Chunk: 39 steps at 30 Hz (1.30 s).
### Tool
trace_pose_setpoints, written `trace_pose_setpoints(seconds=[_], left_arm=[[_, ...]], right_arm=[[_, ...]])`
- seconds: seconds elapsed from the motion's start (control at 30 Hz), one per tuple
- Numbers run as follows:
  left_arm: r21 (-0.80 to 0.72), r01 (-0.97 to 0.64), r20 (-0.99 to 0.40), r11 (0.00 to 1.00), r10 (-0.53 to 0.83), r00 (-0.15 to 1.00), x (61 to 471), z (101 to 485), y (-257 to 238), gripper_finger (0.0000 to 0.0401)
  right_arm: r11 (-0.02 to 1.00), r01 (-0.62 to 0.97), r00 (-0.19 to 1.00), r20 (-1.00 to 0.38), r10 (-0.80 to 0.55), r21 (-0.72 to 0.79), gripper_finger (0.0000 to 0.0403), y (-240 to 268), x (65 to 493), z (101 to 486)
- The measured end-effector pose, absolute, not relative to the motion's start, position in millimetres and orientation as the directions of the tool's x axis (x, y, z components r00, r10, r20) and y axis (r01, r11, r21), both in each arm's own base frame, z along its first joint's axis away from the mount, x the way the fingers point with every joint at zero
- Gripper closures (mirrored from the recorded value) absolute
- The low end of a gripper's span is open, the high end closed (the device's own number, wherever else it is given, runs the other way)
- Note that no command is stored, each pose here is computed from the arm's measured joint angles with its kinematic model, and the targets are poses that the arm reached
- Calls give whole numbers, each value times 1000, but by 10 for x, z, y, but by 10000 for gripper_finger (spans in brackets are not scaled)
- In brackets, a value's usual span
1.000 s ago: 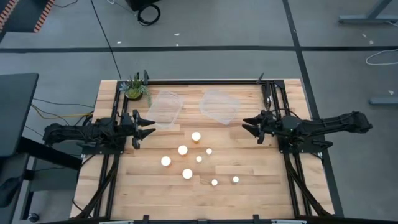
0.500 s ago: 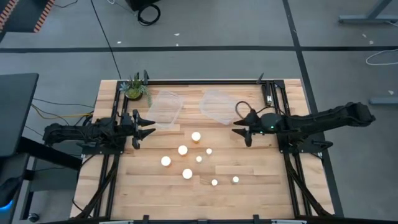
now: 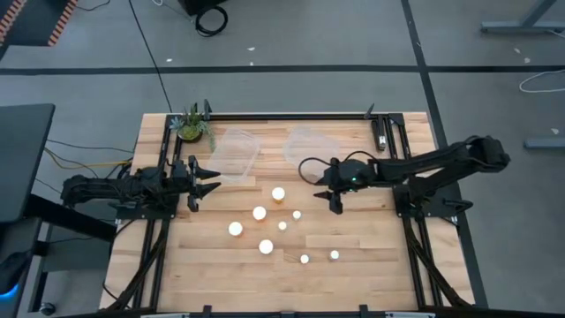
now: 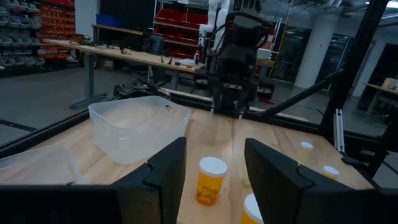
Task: Pick and place medicine bottles into bin by pill shape (circle, oval)
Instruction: Put the small yellow pill bottle into the right transparent bin
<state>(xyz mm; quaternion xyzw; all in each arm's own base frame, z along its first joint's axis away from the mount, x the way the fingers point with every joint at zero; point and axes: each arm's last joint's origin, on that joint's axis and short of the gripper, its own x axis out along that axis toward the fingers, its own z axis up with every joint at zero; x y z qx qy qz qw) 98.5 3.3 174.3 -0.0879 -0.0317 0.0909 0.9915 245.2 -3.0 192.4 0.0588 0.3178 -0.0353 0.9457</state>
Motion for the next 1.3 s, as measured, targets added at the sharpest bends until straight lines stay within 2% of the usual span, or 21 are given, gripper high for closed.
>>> trace_pose_setpoints(seconds=[0.27,0.53,1.03,1.3], left_arm=[[-180,-175,47,968,186,981,986,1744,33,229],[-180,-174,46,968,185,982,986,1743,32,229],[-180,-175,46,968,186,982,986,1742,33,229],[-180,-175,46,968,186,982,986,1743,33,229]], right_arm=[[997,44,715,-699,9,58,206,122,2773,1985],[999,12,600,-799,20,34,164,276,3048,2094],[997,-67,462,-885,56,28,119,466,3514,2092],[991,-128,385,-919,88,41,110,584,3703,2017]])
